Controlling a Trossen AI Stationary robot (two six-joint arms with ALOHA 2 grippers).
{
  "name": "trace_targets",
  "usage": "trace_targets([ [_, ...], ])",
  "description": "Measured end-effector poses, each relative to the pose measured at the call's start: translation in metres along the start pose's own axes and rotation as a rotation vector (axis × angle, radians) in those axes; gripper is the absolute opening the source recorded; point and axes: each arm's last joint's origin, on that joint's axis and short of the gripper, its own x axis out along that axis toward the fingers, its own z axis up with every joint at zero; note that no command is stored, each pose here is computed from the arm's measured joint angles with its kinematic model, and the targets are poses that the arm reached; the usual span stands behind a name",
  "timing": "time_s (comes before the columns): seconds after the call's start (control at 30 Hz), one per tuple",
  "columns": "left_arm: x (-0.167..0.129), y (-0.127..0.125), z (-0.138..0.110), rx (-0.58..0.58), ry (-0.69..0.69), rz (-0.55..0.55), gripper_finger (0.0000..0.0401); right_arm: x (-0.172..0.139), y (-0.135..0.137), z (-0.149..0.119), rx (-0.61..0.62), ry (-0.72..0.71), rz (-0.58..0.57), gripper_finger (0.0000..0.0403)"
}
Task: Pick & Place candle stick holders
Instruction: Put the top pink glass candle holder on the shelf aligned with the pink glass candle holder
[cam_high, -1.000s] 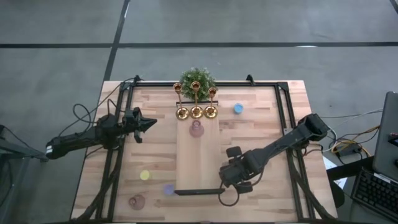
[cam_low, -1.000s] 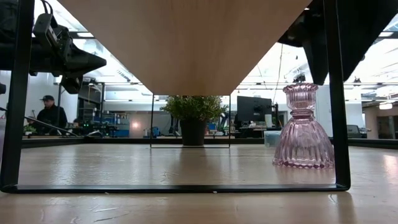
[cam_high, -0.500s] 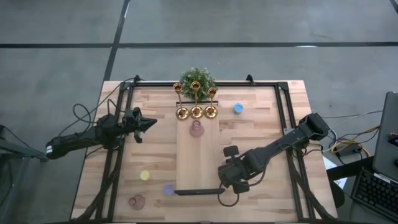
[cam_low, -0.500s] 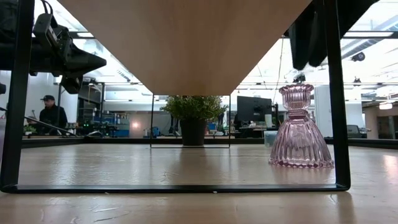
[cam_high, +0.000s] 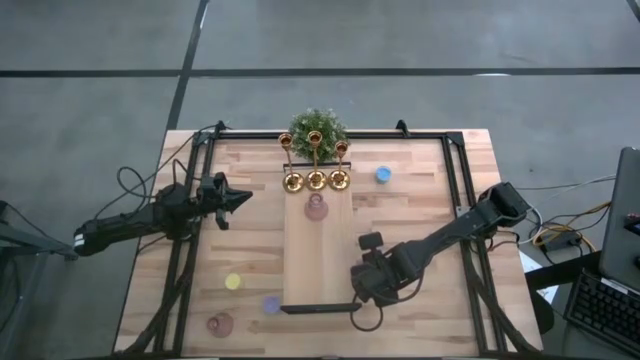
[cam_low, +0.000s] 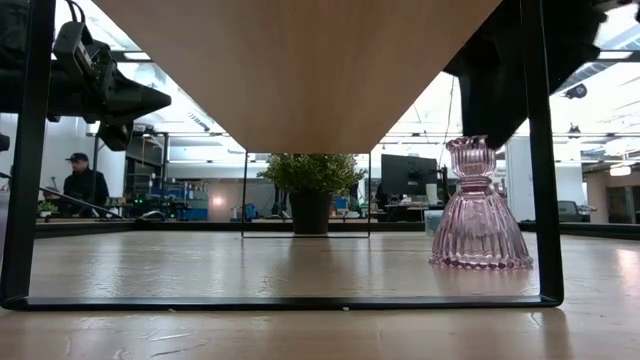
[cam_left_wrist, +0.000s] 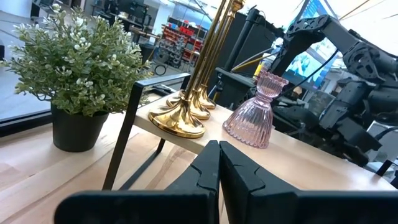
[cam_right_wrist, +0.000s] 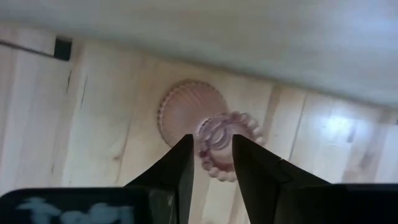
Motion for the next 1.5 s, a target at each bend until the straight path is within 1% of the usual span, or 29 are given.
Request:
trace_targets([
  [0.13,0.0,0.0,0.0,0.0,0.0,0.0,0.001,0.006,0.001,-0.005,-0.002,0.019,0.002,0.0104],
  [0.27,0.0,0.0,0.0,0.0,0.0,0.0,0.001,0.013,0.002,-0.009,-0.001,0.034,0.02,0.0091],
  [0.4,0.0,0.0,0.0,0.0,0.0,0.0,0.001,0.016,0.002,-0.013,0.039,0.045,0.051,0.0061],
  [0.53,0.0,0.0,0.0,0.0,0.001,0.0,0.001,0.012,0.002,-0.012,0.058,0.056,0.052,0.0025],
  [0.67,0.0,0.0,0.0,0.0,0.0,0.0,0.001,0.006,0.001,-0.008,0.071,0.067,0.07,0.0024],
  [0.77,0.0,0.0,0.0,0.0,0.0,0.0,0.001,0.0,-0.001,-0.01,0.073,0.121,0.068,0.0022],
  [0.9,0.0,0.0,0.0,0.0,0.0,0.0,0.001,-0.013,-0.007,-0.015,0.075,0.19,0.042,0.0021],
  [0.97,0.0,0.0,0.0,0.0,0.0,0.0,0.001,-0.022,-0.01,-0.017,0.072,0.201,0.034,0.0021],
  [1.2,0.0,0.0,0.0,0.0,0.001,0.0,0.001,-0.063,-0.024,-0.022,0.089,0.169,0.03,0.002],
  [1.37,0.0,0.0,0.0,0.0,0.0,0.0,0.001,-0.092,-0.045,-0.022,0.131,0.156,-0.03,0.002],
  [1.5,0.0,0.0,0.0,0.0,0.0,0.0,0.001,-0.115,-0.064,-0.015,0.162,0.111,-0.067,0.002],
])
